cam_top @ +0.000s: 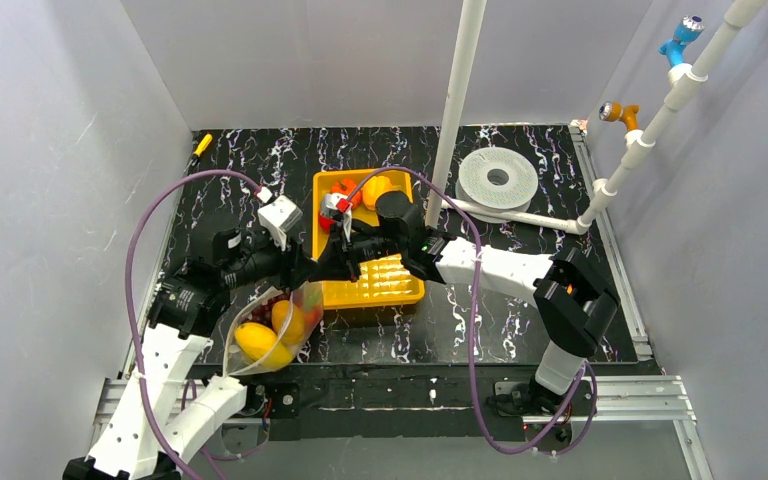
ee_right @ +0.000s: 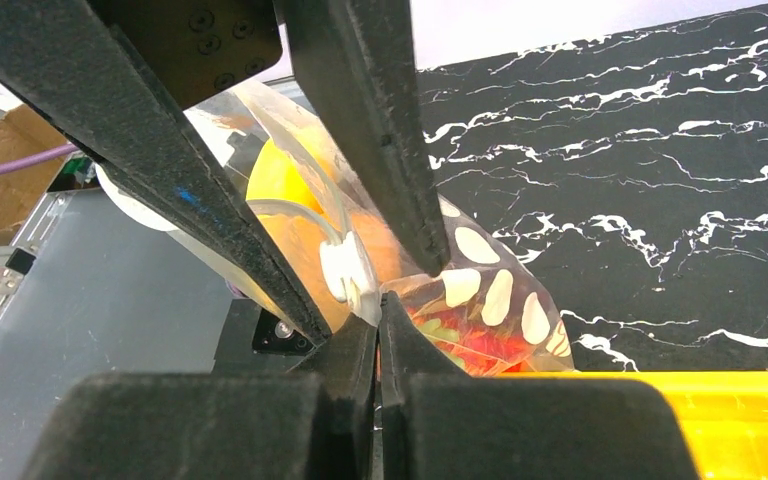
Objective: Place the food in the zip-top bag and seal the zipper
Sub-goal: Zip the zipper food storage bag at the center of the board.
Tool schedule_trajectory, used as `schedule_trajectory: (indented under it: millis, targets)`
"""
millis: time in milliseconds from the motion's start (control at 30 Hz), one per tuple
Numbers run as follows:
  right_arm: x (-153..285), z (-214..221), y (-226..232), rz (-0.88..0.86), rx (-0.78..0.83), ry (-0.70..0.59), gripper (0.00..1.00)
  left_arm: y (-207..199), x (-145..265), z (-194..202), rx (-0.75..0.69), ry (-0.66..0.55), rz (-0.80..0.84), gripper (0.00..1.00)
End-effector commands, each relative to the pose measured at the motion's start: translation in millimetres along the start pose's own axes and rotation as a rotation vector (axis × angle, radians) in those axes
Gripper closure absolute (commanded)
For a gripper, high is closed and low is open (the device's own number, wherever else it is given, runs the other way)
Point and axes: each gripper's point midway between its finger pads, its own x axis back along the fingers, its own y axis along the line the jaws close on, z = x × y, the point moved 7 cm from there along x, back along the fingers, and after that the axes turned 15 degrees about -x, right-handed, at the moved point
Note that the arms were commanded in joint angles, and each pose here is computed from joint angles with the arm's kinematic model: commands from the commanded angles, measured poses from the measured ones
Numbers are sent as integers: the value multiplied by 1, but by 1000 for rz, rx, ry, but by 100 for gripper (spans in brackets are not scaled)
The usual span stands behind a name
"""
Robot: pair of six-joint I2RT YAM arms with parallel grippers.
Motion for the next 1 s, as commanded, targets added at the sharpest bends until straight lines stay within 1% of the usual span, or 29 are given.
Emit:
schedule_trajectory:
  millis: [0, 133, 233, 400, 500, 567, 767, 900, 967]
  targets:
    - [0, -30, 18, -38, 67, -62, 99, -3, 2, -15, -14, -67, 39, 69]
    - [0, -30, 18, -34, 66, -62, 99, -5, 3, -12, -18, -69, 46, 78]
    - [0, -29, 18, -31, 67, -65, 99, -6, 4, -9, -23, -53, 50, 81]
    - [0, -30, 18, -29, 66, -67, 99, -11, 9, -4, -36, -34, 69, 73]
    - [0, -31, 18, -27, 64, -67, 99, -13, 11, -1, -41, -31, 70, 72]
    - [0, -30, 17, -27, 61, -64, 99, -13, 12, -1, -44, -34, 69, 72]
    - [0, -30, 18, -25, 60, -63, 99, -11, 11, -2, -56, -35, 57, 84]
    - [1, -32, 19, -25, 65, -65, 99, -11, 11, -2, -61, -36, 64, 99]
    - [1, -32, 20, -32, 68, -63, 99, -11, 12, -1, -68, -34, 58, 100]
